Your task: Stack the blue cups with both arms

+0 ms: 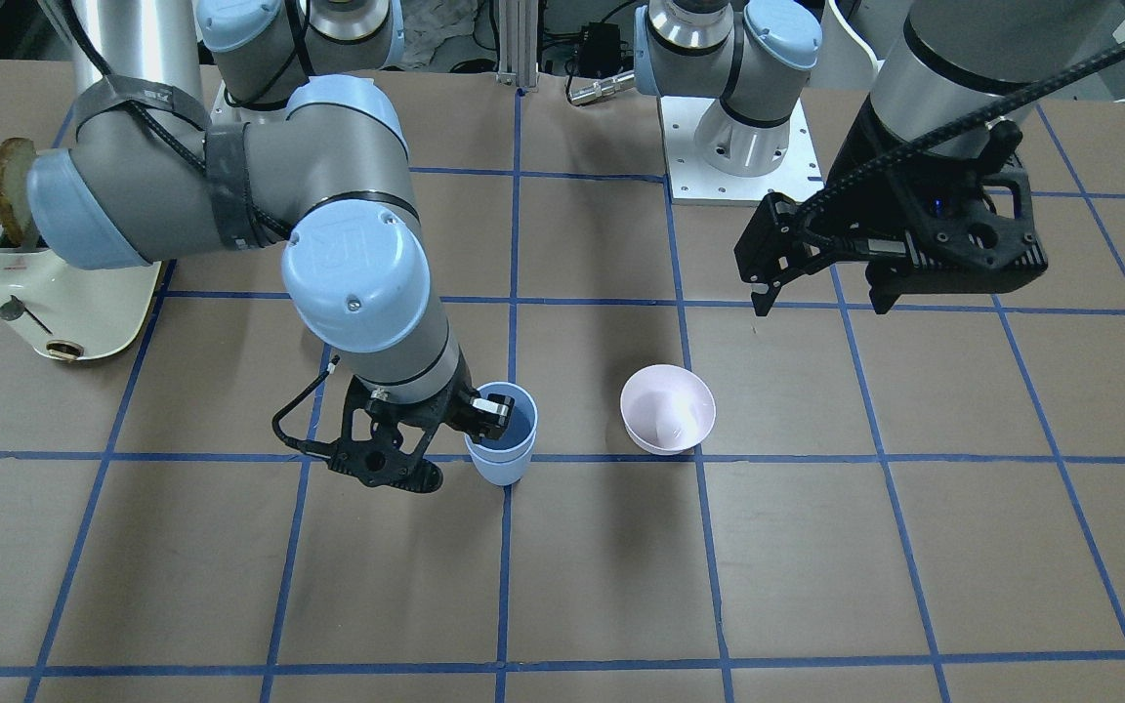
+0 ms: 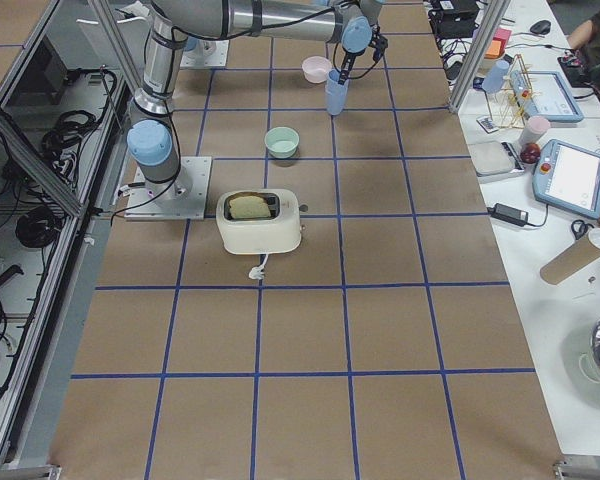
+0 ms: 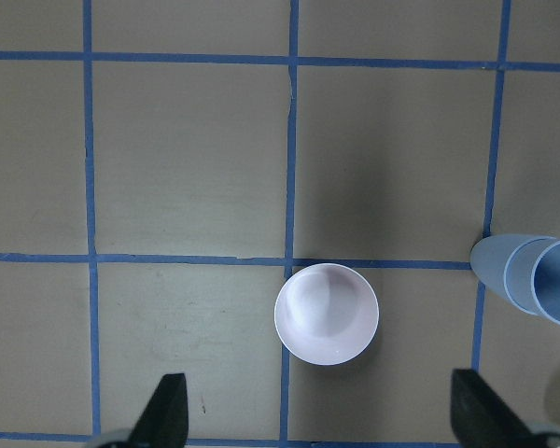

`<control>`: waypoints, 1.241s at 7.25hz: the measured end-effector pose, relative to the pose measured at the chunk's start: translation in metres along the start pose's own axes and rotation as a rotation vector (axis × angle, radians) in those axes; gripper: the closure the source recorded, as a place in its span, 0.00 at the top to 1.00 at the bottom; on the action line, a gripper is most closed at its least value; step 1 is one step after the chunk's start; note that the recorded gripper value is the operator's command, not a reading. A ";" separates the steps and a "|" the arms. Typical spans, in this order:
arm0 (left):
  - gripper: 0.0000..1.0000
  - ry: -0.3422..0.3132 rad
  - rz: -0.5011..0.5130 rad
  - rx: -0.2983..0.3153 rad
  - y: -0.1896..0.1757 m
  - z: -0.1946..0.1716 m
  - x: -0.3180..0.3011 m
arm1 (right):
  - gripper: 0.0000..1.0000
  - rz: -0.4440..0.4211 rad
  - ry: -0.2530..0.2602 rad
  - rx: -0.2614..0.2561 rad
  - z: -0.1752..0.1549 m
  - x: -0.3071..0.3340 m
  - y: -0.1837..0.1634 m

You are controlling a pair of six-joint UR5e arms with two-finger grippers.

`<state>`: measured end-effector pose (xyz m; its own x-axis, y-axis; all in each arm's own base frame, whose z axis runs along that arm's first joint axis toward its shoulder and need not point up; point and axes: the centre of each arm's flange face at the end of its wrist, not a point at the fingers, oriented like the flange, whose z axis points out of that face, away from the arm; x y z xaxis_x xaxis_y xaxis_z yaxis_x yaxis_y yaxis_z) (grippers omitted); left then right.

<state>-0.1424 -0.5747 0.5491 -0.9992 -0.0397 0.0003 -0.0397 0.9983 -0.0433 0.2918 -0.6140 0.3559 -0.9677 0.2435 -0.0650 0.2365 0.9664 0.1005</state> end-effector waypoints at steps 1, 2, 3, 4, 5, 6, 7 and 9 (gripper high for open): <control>1.00 0.000 0.000 0.000 0.000 0.000 0.000 | 1.00 -0.060 0.011 0.051 -0.024 0.026 -0.013; 1.00 0.000 0.000 0.000 0.000 0.000 0.000 | 1.00 -0.140 0.039 0.094 -0.054 0.061 -0.021; 1.00 -0.001 0.000 -0.001 0.000 0.000 0.000 | 1.00 -0.214 0.069 0.116 -0.086 0.096 -0.020; 1.00 -0.001 0.000 -0.001 0.000 0.000 0.000 | 1.00 -0.288 0.093 0.103 -0.112 0.124 -0.006; 1.00 -0.002 0.000 -0.001 0.000 0.000 0.000 | 1.00 -0.367 0.102 0.085 -0.129 0.141 0.012; 1.00 -0.002 0.000 -0.001 0.000 0.000 0.000 | 1.00 -0.423 0.099 0.100 -0.138 0.147 0.024; 1.00 -0.002 0.000 -0.001 0.000 0.000 0.000 | 1.00 -0.447 0.094 0.130 -0.144 0.147 0.029; 1.00 -0.002 0.000 -0.001 0.000 0.000 0.000 | 1.00 -0.425 0.090 0.152 -0.146 0.146 0.032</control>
<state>-0.1424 -0.5746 0.5490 -0.9992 -0.0396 -0.0013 -0.0395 0.9983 -0.0421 0.1454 -0.5597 0.4946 -0.9838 -0.1784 0.0180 -0.1792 0.9817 -0.0641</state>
